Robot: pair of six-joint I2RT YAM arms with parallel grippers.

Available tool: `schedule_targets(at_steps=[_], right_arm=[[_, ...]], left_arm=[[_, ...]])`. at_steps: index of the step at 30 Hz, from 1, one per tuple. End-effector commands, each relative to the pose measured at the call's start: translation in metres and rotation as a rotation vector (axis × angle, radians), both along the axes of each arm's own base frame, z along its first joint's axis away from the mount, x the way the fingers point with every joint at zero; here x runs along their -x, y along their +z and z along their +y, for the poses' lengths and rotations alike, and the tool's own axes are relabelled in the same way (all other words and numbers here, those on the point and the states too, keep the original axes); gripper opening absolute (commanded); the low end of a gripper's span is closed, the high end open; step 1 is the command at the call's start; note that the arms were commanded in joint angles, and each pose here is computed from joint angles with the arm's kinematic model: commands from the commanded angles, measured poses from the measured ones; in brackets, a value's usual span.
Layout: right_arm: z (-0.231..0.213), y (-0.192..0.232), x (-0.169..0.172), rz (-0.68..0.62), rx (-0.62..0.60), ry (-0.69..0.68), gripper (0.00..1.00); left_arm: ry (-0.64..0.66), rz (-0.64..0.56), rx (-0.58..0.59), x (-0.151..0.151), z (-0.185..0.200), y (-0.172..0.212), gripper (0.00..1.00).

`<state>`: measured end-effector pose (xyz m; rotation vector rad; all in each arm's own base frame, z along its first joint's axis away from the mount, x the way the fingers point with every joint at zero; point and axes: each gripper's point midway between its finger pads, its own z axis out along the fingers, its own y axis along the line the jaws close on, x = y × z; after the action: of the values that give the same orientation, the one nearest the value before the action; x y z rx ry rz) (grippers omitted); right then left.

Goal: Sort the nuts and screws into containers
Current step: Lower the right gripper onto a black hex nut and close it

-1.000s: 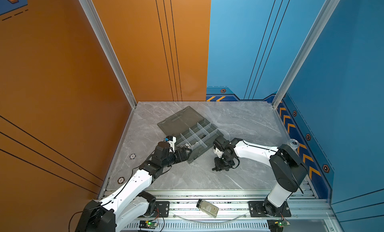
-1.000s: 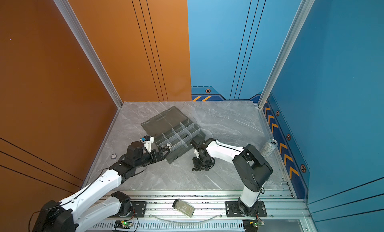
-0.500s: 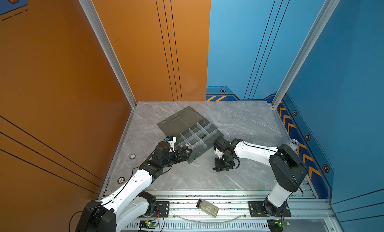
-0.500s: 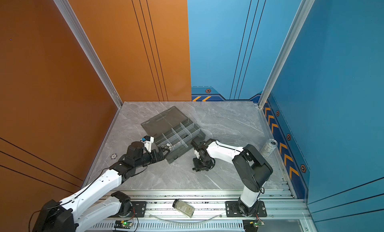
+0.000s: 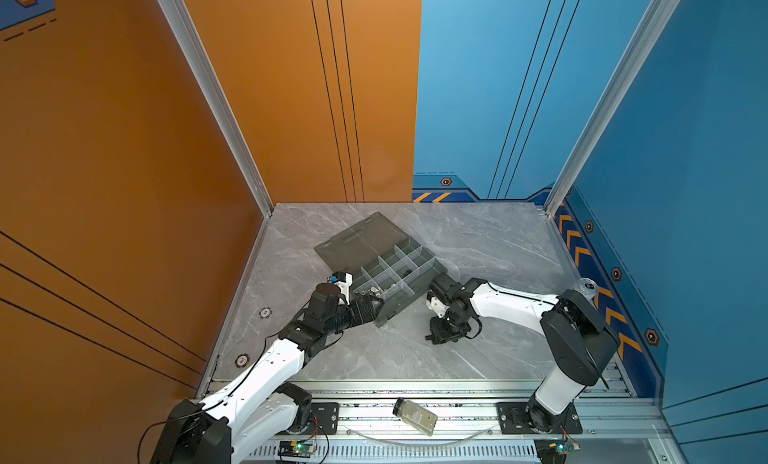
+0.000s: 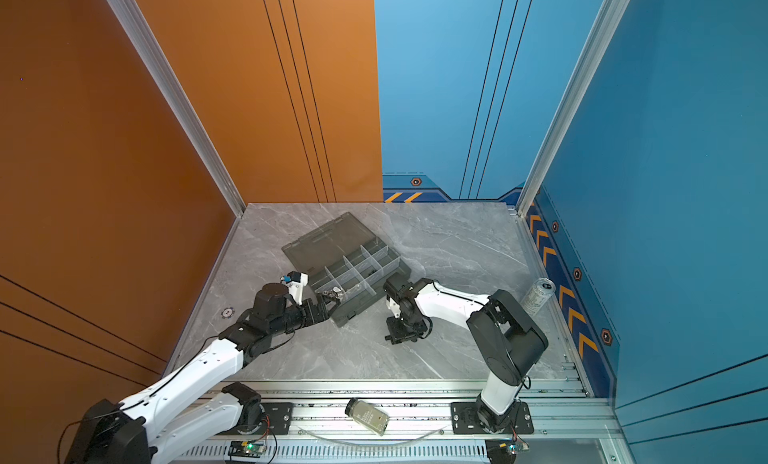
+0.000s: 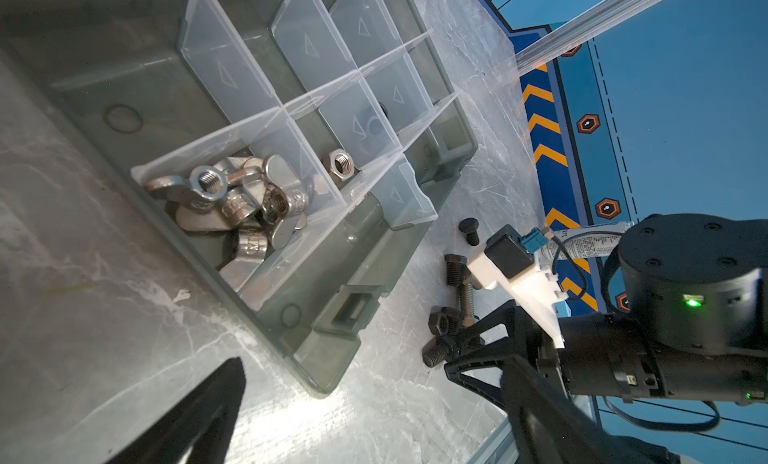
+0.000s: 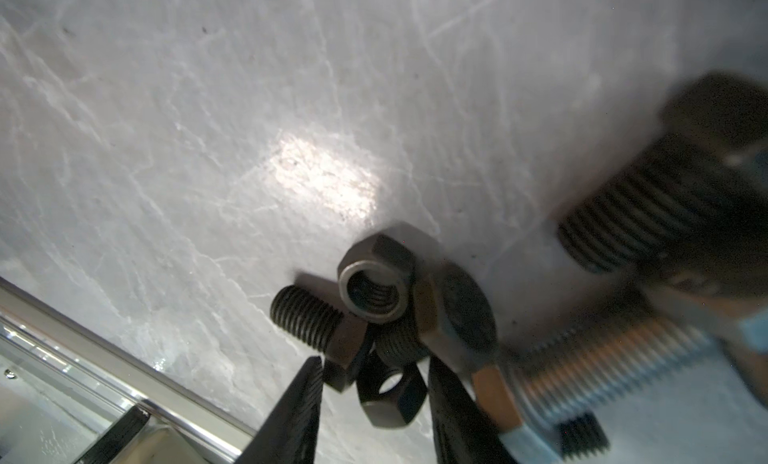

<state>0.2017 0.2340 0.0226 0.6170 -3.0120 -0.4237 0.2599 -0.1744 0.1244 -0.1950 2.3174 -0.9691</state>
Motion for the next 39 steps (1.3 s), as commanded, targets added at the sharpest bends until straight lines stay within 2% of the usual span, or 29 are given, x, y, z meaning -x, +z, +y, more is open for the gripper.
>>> schedule_targets(at_steps=[1, 20, 31, 39], right_arm=[[-0.017, -0.014, 0.009, 0.035, 0.067, 0.062, 0.46], [-0.017, -0.014, -0.002, -0.024, 0.131, 0.189, 0.49], [-0.003, -0.017, 0.007, -0.033, 0.126, 0.286, 0.44], [0.000, -0.020, 0.007, -0.031, 0.143, 0.292, 0.41]], left_arm=[[-0.009, 0.006, 0.006, 0.003, -0.001, -0.004, 0.98], [-0.011, 0.010, 0.005, 0.002, -0.002, -0.005, 0.98], [-0.009, 0.007, 0.005, 0.002, -0.002, -0.004, 0.98], [-0.011, 0.006, 0.005, 0.001, -0.002, -0.005, 0.98]])
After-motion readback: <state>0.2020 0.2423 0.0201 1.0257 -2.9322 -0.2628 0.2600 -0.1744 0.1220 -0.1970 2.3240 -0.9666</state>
